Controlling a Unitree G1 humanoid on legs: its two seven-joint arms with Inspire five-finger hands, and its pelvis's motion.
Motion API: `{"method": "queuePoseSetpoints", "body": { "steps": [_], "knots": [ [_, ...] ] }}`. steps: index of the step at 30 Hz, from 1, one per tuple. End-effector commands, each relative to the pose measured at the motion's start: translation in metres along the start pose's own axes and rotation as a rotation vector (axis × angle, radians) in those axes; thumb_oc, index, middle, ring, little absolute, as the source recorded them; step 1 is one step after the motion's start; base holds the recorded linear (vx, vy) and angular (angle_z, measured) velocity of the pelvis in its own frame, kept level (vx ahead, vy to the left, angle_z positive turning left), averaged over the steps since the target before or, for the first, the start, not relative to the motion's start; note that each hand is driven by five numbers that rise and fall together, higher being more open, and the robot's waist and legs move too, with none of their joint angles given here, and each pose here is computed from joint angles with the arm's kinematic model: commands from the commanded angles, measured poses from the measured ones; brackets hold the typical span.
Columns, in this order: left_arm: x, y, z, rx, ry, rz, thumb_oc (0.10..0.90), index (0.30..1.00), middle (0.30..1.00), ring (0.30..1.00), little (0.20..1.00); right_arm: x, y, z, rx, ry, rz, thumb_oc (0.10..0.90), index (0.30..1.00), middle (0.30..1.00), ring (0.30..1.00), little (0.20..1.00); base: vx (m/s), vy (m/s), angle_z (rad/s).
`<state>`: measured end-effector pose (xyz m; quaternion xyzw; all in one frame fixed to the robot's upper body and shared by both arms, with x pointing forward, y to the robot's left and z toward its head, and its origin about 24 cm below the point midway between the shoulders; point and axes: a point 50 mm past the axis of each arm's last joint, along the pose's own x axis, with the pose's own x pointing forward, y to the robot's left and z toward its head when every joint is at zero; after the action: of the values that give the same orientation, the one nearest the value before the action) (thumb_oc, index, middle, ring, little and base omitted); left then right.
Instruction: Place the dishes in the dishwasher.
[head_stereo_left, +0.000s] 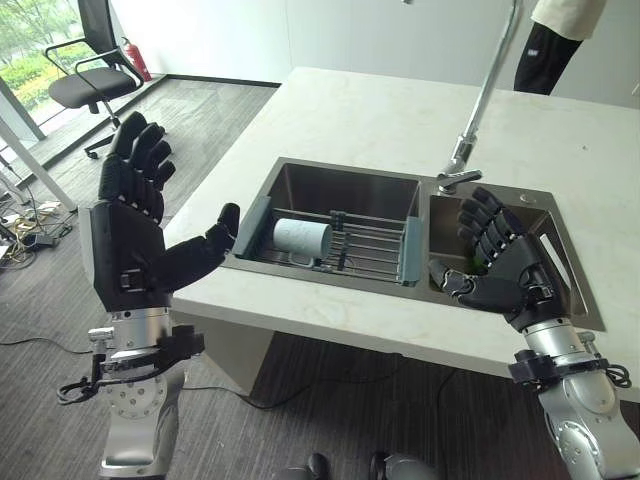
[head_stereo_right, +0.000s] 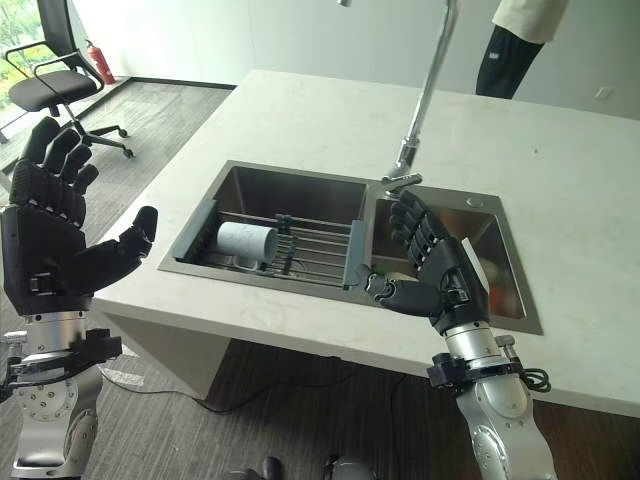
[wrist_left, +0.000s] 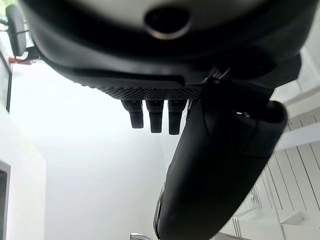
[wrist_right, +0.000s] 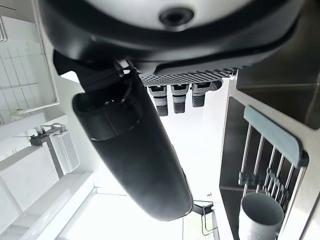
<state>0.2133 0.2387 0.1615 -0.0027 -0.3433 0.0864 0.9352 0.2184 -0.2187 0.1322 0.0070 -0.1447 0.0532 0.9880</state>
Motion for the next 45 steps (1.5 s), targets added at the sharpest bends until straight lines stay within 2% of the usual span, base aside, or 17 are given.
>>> {"method": "queuePoseSetpoints", "body": {
  "steps": [1, 9, 17, 25, 26, 29, 38, 42, 45],
  "knots": [
    [0.019, -0.016, 0.036, -0.115, -0.230, -0.085, 0.800, 0.900, 0.900, 0.900, 0.900, 0.021, 0.003, 0.045, -0.020, -0.289, 0.010, 0.800, 0.900, 0.900, 0.900, 0.900, 0.12, -0.207, -0.08],
    [0.017, -0.024, 0.036, -0.181, -0.222, -0.123, 0.800, 0.900, 0.900, 0.900, 0.900, 0.017, -0.003, 0.049, -0.054, -0.288, -0.005, 0.800, 0.900, 0.900, 0.900, 0.900, 0.12, -0.115, -0.11],
    [0.011, -0.015, 0.036, -0.199, -0.238, -0.088, 0.800, 0.900, 0.900, 0.900, 0.900, 0.026, -0.005, 0.056, -0.104, -0.296, 0.015, 0.800, 0.900, 0.900, 0.900, 0.900, 0.13, 0.418, -0.23],
    [0.022, -0.015, 0.034, -0.196, -0.220, -0.129, 0.800, 0.900, 0.900, 0.900, 0.900, 0.016, -0.012, 0.057, -0.078, -0.302, -0.063, 0.800, 0.900, 0.900, 0.900, 0.900, 0.10, 0.395, 0.04],
    [0.031, -0.017, 0.036, -0.123, -0.202, -0.183, 0.800, 0.900, 0.900, 0.900, 0.900, 0.017, -0.010, 0.050, -0.060, -0.289, -0.089, 0.800, 0.900, 0.900, 0.900, 0.900, 0.19, 0.615, 0.01],
    [0.033, -0.022, 0.036, -0.032, -0.196, -0.249, 0.800, 0.900, 0.900, 0.900, 0.900, 0.019, -0.006, 0.046, -0.060, -0.283, -0.063, 0.800, 0.900, 0.900, 0.900, 0.900, 0.09, 0.318, -0.04],
    [0.039, -0.029, 0.040, 0.054, -0.198, -0.354, 0.800, 0.900, 0.900, 0.900, 0.900, 0.023, -0.011, 0.052, -0.090, -0.305, -0.030, 0.800, 0.900, 0.900, 0.900, 0.900, 0.04, -0.042, -0.09],
    [0.045, -0.034, 0.042, 0.234, -0.209, -0.444, 0.800, 0.900, 0.900, 0.900, 0.900, 0.029, -0.011, 0.057, -0.101, -0.298, -0.013, 0.800, 0.900, 0.900, 0.900, 0.900, 0.06, -0.174, 0.00],
    [0.051, -0.032, 0.044, 0.303, -0.210, -0.488, 0.800, 0.900, 0.900, 0.900, 0.900, 0.031, -0.011, 0.057, -0.103, -0.281, 0.004, 0.800, 0.900, 0.900, 0.900, 0.900, 0.04, -0.125, -0.06]
  ]
}}
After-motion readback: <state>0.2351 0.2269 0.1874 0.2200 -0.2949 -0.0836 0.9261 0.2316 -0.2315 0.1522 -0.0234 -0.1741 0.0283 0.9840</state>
